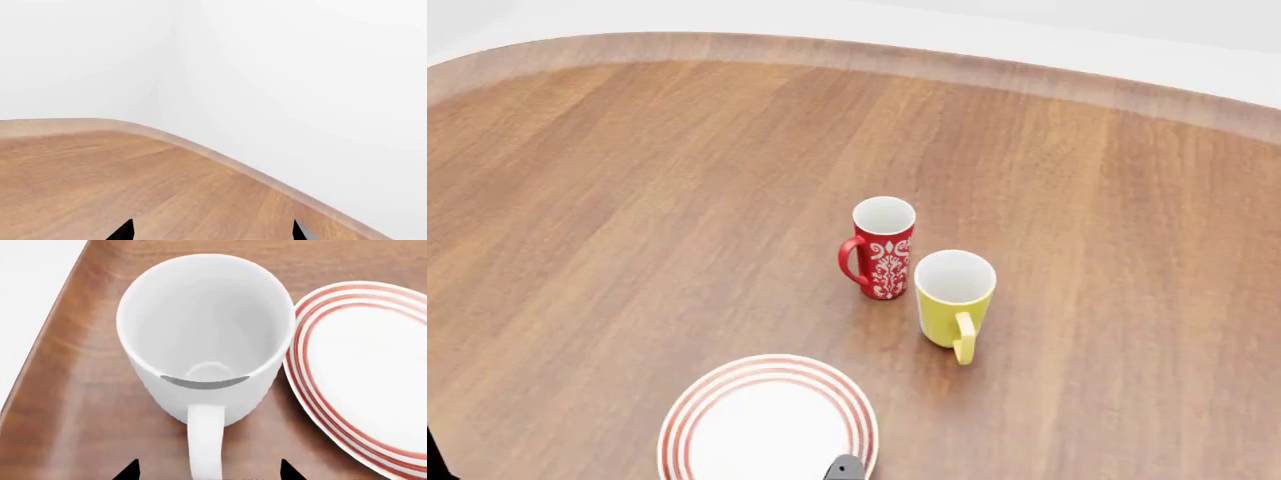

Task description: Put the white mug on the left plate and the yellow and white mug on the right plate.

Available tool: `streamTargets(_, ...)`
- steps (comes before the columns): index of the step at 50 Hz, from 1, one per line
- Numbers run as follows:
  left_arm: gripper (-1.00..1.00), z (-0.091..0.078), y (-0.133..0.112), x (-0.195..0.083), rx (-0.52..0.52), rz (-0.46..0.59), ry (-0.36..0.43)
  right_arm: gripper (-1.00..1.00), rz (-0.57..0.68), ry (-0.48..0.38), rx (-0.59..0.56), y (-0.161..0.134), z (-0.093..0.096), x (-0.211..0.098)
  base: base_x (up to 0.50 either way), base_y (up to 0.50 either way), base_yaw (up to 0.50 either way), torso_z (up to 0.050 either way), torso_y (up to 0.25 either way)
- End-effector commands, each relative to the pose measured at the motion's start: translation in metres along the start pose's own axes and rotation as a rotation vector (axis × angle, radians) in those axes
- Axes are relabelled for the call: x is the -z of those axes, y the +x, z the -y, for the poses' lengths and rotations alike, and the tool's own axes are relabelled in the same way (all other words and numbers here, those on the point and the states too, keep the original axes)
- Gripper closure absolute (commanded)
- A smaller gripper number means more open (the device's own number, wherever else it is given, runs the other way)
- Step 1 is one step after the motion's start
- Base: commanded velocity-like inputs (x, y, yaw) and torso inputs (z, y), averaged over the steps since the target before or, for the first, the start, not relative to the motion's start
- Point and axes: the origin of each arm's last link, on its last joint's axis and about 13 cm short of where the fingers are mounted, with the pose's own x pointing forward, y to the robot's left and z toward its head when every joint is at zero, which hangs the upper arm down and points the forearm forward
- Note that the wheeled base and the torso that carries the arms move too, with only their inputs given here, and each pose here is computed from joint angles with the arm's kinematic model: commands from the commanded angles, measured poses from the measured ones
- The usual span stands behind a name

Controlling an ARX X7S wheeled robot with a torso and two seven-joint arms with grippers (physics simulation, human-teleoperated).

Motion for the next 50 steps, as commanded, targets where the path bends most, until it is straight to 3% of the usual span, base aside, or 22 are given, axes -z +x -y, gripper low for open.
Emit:
streamTargets(1,-1.0,-0.001,0.0,-0.002,-0.002,0.003,-0.004,-1.0,-0.008,0.02,0.0,0.005,0.004,0.005,0.0,0.0,0.0,0.0,0.0)
streamTargets(24,-1.0,0.0,-0.003,-0.004,-0.002,0.01,-0.005,-1.0,-0.038,0.023,-0.039,0.011,0.001,0.008,0.0,0.0,0.0,0.0,0.0)
streamTargets(25,-1.0,0.0,-0.003,-0.004,-0.002,0.01,-0.006,1.0,-0.035,0.027,-0.039,0.011,0.001,0.008,0.0,0.0,0.0,0.0,0.0)
streamTargets(34,-1.0,0.001,-0.001,-0.002,0.0,0.006,-0.002,1.0,-0.028,-0.014,-0.004,0.007,0.003,0.007,0.0,0.0,0.0,0.0,0.0)
streamTargets(50,-1.0,0.002,0.0,0.001,0.005,0.003,0.005,1.0,0.141,-0.165,0.11,-0.002,0.004,-0.01,0.0,0.0,0.0,0.0,0.0)
